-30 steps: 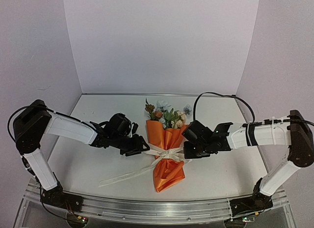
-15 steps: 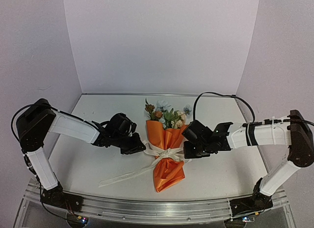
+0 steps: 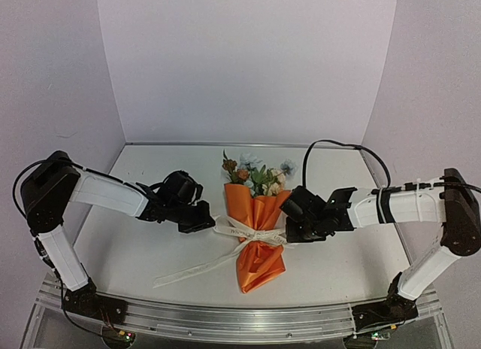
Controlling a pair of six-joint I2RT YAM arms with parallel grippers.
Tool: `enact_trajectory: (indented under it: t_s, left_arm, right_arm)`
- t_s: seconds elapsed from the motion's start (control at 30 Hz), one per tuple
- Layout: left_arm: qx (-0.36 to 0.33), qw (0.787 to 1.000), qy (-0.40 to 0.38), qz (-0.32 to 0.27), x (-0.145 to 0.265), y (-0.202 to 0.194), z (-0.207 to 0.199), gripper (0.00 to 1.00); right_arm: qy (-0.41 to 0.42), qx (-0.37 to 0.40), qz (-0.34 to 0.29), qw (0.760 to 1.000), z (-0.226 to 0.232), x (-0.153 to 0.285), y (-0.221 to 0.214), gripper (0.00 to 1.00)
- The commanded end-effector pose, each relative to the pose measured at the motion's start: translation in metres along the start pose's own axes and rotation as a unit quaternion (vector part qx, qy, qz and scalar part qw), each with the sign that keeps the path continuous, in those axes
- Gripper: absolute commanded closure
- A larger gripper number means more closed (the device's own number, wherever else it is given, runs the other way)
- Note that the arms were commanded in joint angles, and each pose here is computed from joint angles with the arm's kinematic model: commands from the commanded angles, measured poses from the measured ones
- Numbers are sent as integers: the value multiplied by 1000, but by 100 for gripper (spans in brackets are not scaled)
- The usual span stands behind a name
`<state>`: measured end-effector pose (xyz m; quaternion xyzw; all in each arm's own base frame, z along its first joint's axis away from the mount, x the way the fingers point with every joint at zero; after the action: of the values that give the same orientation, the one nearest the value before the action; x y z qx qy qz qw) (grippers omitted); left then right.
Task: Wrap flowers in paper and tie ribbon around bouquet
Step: Tie the half-tied ribbon around the folded bouquet.
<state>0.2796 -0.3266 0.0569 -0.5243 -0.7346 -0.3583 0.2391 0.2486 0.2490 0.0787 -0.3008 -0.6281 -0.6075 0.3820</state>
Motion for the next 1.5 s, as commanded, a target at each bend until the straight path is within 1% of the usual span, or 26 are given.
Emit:
enact_trajectory:
  t_s: [0.0,0.13,0.27,0.4,0.5,0.6,0.77,1.03,1.17,1.27,1.37,1.4,1.47]
  left_arm:
    - [-16,999,13,-27,20,16,6,100]
    - [-26,999,6,-23,23,19,5,100]
    - [-37,999,-12,-14,21,18,-3,100]
    - [-35,999,-3,-16,22,17,3,100]
    - [-37,999,-3,-14,23,16,4,100]
    - [-44,999,-14,-6,21,15,0,100]
    - [-60,998,-28,-2,20,16,-8,100]
    - [-81,997,-12,-10,24,20,-4,100]
    - [-90,996,-14,-14,26,28,-6,100]
    - [-106,994,-34,1,24,29,-17,100]
    - [-94,994,-53,15,19,26,-23,100]
    - [-85,995,-56,21,17,24,-23,99]
    - [-66,995,-65,27,13,20,-23,87]
  right_arm:
    - [-33,-20,-2,999,-18,-1,-5,100]
    - [-36,-21,8,999,-21,-5,-12,100]
    - [-26,-17,2,1000,-17,0,-6,100]
    - [-33,-17,-7,999,-21,4,-2,100]
    - [-33,-17,-3,999,-21,4,-4,100]
    - [-11,-4,-3,1000,-8,9,0,100]
    - [27,41,-21,999,32,25,8,100]
    - [6,35,1,999,21,11,-13,100]
    - [3,37,13,999,21,6,-19,100]
    - [12,37,20,999,27,3,-21,100]
    - [18,33,20,999,30,2,-21,100]
    - [19,32,19,999,31,2,-20,100]
    - [23,28,18,999,33,2,-19,100]
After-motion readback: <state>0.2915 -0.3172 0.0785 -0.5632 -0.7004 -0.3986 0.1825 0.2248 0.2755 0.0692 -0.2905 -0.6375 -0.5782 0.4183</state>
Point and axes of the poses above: each gripper's point midway between its finger pads, its own x axis back along the fingers, its own z axis along the line the jaws close on, y = z × x, the point moved 1 cm from there along x, back along the fingers, and after that the axes turned 4 degrees about x, right-handed, at the moved point
